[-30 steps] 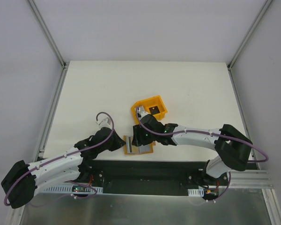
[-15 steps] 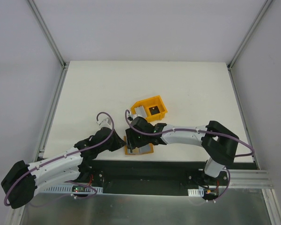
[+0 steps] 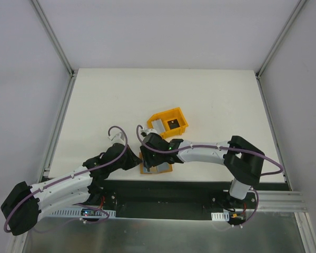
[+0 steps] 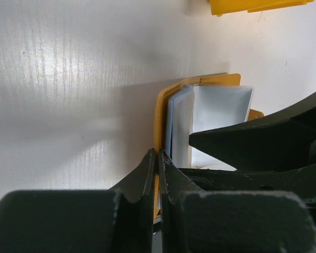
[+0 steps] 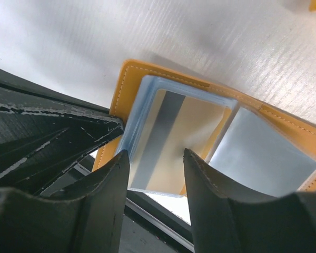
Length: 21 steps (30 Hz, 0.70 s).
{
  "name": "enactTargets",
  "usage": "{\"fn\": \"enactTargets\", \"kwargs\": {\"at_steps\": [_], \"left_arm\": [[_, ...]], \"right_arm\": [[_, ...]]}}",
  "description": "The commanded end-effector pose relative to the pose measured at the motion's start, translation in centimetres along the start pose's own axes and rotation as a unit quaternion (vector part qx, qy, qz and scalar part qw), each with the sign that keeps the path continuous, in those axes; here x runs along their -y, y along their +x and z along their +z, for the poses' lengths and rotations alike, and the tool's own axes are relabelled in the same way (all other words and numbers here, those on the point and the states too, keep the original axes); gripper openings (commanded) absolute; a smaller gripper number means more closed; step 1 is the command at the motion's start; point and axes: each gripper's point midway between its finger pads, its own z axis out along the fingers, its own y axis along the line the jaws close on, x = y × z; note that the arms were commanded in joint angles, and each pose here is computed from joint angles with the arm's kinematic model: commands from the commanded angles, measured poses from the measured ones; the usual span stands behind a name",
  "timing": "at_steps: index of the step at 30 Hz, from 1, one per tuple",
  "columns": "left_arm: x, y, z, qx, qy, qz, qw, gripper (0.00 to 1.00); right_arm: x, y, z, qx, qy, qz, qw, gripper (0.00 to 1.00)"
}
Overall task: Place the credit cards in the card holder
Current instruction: Insert the credit card into the card holder.
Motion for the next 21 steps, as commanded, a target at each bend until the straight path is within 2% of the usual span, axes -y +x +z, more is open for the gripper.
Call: {"fn": "enactTargets", "kwargs": {"at_steps": [1, 21], "left_arm": [[0.7, -0.1, -0.2, 0.004, 0.016, -0.005, 1.0, 0.0], [-0.5, 0.5, 0.0, 0.0, 0.006, -0.008, 1.0, 0.0]], "right_arm": [[0.7, -1.1, -1.5, 0.019, 0.026, -0.015, 0.999, 0.47], [2.4, -1.4, -3.6, 0.033, 0.07, -0.027, 0.997, 0.39]]}}
